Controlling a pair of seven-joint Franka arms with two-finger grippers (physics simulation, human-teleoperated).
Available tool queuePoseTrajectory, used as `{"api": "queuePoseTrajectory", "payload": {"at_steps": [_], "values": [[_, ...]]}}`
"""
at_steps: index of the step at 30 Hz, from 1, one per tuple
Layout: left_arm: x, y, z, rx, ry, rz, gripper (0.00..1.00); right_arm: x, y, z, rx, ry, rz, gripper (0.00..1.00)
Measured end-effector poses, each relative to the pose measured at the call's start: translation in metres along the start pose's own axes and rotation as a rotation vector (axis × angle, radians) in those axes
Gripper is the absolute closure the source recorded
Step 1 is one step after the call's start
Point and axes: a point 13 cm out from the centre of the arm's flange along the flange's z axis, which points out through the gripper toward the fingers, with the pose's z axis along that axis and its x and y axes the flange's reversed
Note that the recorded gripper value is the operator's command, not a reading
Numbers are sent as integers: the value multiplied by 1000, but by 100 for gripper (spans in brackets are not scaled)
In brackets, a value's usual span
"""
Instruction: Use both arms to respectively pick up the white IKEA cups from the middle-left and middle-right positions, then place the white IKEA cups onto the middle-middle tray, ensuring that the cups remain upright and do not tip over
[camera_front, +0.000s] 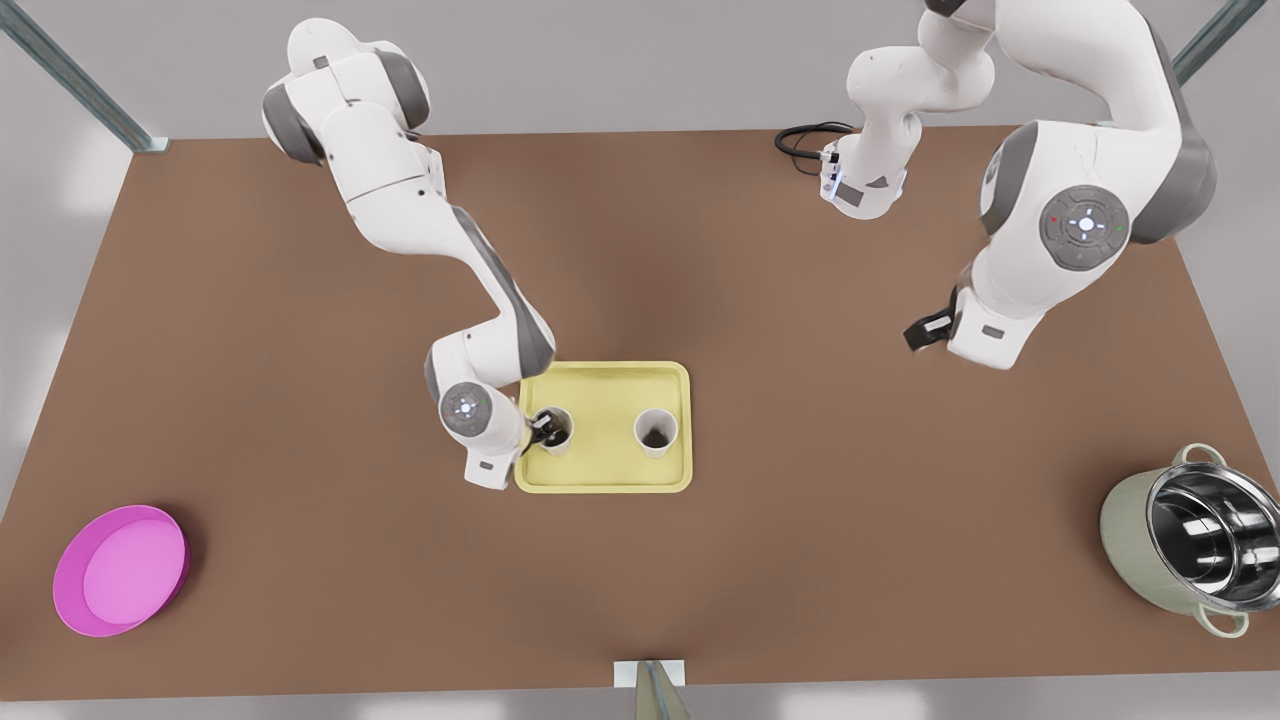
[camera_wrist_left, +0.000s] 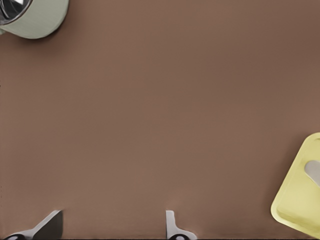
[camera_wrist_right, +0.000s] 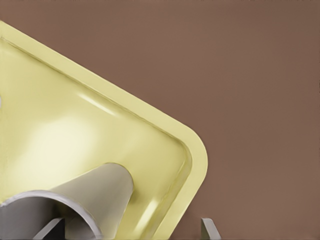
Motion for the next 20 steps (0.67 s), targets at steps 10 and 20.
{"api": "queuePoseTrajectory", "payload": {"at_steps": [10,20], "values": [[19,-2,10,24,116,181,0,43,-187,-100,40,34,262,0],[23,-4,11,35,126,285,0,193,-217,-394,200,-34,394,0]]}}
